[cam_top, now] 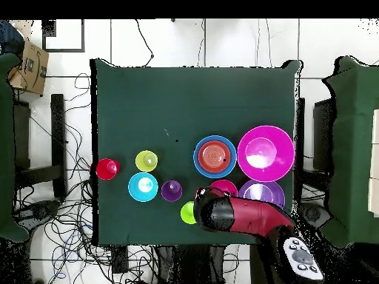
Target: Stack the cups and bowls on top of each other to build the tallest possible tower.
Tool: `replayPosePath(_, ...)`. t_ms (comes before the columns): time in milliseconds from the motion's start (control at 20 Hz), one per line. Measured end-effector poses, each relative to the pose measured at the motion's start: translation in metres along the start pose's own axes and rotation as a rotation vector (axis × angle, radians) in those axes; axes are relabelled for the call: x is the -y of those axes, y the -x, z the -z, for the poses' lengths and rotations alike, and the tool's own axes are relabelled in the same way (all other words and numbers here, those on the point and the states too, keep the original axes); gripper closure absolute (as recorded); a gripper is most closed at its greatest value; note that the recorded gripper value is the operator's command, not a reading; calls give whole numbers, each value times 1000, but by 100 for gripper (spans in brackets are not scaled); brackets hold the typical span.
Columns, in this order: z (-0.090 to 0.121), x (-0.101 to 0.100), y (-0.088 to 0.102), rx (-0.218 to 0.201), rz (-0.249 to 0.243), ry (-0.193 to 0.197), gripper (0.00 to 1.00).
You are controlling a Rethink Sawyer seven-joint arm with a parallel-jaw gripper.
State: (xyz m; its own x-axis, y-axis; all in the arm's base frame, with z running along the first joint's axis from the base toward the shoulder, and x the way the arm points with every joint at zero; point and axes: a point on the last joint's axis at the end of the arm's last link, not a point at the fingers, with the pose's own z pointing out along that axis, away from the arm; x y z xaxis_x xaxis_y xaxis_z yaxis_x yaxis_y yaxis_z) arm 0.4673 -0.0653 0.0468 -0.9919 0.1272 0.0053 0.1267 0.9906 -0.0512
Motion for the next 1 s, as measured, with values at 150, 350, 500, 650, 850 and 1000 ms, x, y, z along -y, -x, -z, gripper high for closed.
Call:
replayPosePath(150,-10,-11,-3,-1,17,14,0)
replayPosePath(350,-21,-21,-8,-17,28,34,0)
replayPosePath(500,-28,-26,-13,-35,32,45,0)
replayPosePath(650,-33,-27,-17,-47,33,51,0)
replayPosePath(850,-37,-27,-20,-57,30,57,0)
replayPosePath(1000,-37,-27,-19,-57,29,59,0)
